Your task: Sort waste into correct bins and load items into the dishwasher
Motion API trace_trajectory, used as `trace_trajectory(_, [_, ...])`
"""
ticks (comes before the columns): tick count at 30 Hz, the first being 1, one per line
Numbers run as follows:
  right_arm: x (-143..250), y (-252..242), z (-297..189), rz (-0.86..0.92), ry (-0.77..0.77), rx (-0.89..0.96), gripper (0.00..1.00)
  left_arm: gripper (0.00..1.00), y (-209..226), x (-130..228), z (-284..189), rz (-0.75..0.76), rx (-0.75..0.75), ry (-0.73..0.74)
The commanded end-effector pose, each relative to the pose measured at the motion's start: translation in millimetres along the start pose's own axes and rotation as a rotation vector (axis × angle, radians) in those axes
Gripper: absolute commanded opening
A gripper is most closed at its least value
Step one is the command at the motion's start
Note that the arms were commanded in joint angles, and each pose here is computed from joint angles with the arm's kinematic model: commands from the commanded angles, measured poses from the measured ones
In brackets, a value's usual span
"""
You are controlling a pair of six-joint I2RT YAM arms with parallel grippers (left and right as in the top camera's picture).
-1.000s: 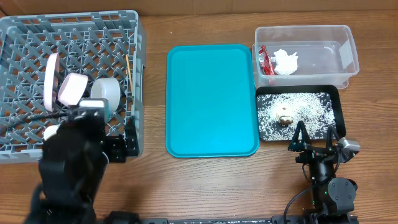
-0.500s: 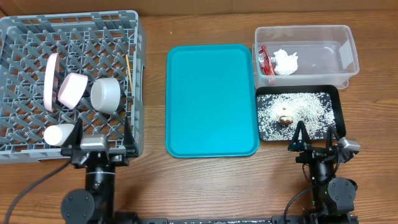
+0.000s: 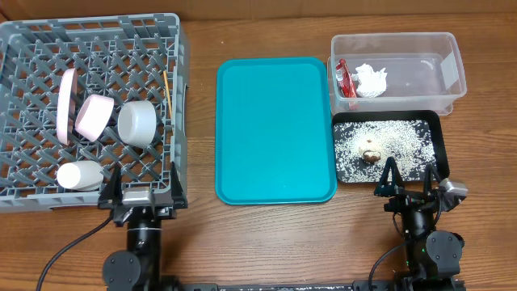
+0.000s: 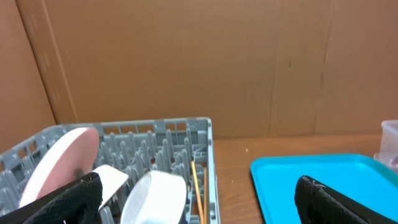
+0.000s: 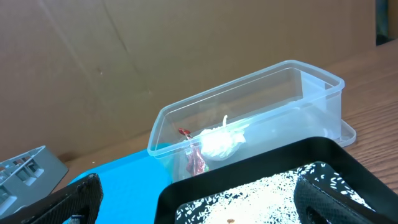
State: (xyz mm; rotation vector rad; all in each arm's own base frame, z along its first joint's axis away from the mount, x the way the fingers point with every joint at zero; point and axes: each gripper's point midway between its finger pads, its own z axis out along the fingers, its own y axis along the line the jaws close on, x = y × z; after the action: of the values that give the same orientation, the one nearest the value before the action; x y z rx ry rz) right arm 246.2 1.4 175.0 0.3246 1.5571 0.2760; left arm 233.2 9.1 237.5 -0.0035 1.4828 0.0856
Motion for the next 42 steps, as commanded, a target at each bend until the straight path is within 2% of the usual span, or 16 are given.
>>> trace_trajectory(1, [2,-2,0,0.0,-0.001,0.004,1.0,1.0,0,27,5,0.014,-0.007,0.024])
trace_trajectory(5, [2,-2,0,0.0,-0.001,0.004,1.0,1.0,-1,52,8,0.003,-0.006,0.042])
trace_trajectory(9, [2,-2,0,0.0,-0.001,0.004,1.0,1.0,-2,57,8,0.005,-0.005,0.062])
trace_trajectory(14, [2,-2,0,0.0,-0.001,0.004,1.0,1.0,-3,81,6,0.01,0.003,0.16])
trace_trajectory(42, [2,-2,0,0.0,-0.001,0.004,1.0,1.0,-3,82,6,0.011,0.004,0.163])
